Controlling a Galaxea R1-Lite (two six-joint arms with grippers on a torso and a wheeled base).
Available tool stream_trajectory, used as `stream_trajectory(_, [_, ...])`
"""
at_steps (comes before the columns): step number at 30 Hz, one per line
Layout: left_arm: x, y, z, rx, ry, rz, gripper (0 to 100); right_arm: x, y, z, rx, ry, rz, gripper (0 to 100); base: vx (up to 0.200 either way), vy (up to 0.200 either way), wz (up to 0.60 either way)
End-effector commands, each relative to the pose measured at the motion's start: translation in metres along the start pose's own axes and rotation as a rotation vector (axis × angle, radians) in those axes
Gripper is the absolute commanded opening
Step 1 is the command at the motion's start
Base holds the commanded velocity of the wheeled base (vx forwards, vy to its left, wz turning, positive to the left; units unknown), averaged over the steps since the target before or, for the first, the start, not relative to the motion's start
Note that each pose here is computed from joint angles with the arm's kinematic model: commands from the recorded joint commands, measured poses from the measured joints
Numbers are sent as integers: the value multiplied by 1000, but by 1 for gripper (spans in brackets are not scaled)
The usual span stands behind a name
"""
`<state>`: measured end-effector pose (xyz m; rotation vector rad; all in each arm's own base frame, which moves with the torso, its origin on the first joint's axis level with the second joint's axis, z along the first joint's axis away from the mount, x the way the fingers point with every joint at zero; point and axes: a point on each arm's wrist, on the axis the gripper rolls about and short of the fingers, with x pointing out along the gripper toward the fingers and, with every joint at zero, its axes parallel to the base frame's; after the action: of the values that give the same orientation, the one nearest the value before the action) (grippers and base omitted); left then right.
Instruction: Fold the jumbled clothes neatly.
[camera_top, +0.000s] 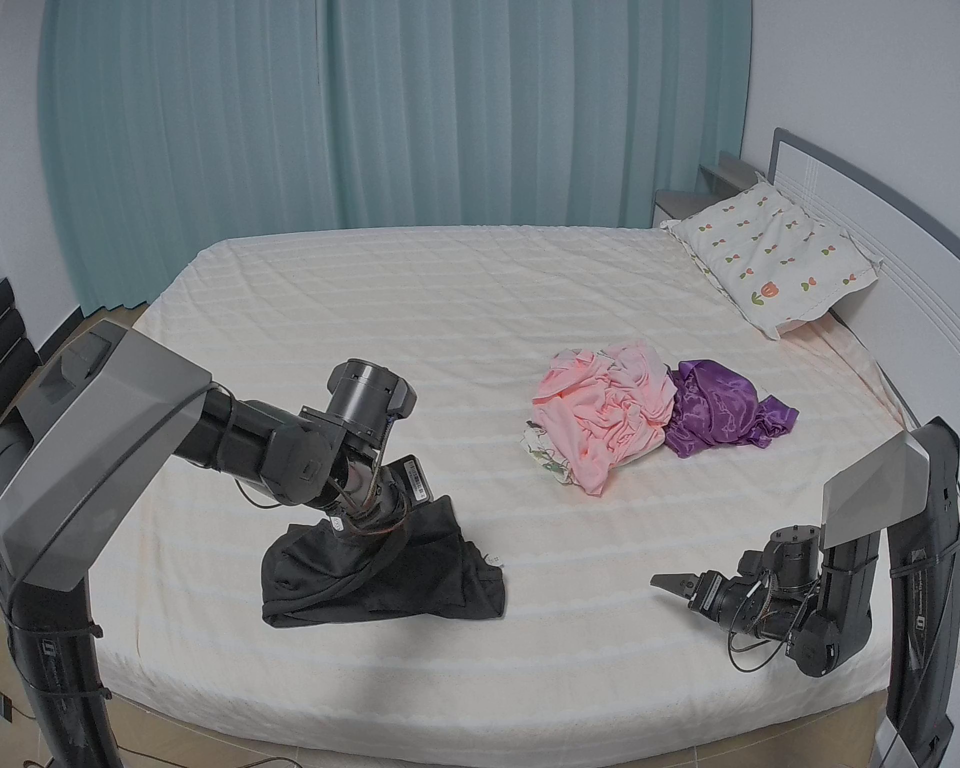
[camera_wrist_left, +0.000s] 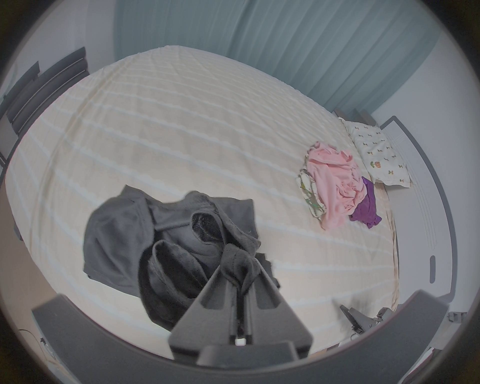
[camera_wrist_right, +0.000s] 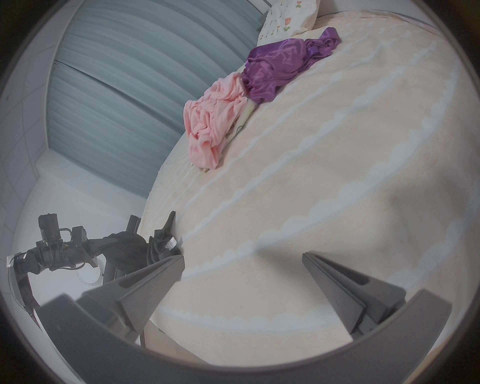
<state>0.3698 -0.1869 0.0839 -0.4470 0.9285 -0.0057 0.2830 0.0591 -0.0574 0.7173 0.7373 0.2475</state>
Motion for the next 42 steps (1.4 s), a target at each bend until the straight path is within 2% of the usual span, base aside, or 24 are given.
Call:
stream_trajectory(1, [31,-4,-2,-24,-30,53,0,0,0,0,-3,-7,5,100,0,0,0])
stream_trajectory(5, [40,-7,-3,-78,-45,73,0,1,0,0,-2,-6,2,100,0,0,0])
stream_trajectory(12, [44,-11,-8,-77,-41,63,0,1,0,0,-3,-5,3,100,0,0,0])
stream_trajectory(13, [43,-10,-9,-81,-32,67,100,1,0,-1,-7,-4,2,100,0,0,0])
stream_trajectory(19, [40,-9,-12,-82,-22,68,100,1,-1,0,-6,-5,1,100,0,0,0])
stream_trajectory(24, [-7,-16,1,-123,6,-67,100,1,0,-1,-6,-3,1,100,0,0,0])
stream_trajectory(26, [-10,-15,2,-125,6,-71,100,1,0,-1,-6,-3,1,100,0,0,0])
stream_trajectory(30, [-13,0,2,-142,15,-34,100,1,0,-1,-6,-4,0,100,0,0,0])
stream_trajectory(32, [-12,16,10,-183,9,-1,100,1,0,-2,-9,-1,1,100,0,0,0])
stream_trajectory(37, [-12,40,19,-256,16,64,100,1,0,-2,-9,-1,1,100,0,0,0])
stream_trajectory(40, [-16,51,23,-281,17,73,100,1,0,-2,-9,-1,1,100,0,0,0])
stream_trajectory(42, [-22,68,29,-319,38,57,100,1,0,-2,-8,0,0,100,0,100,0])
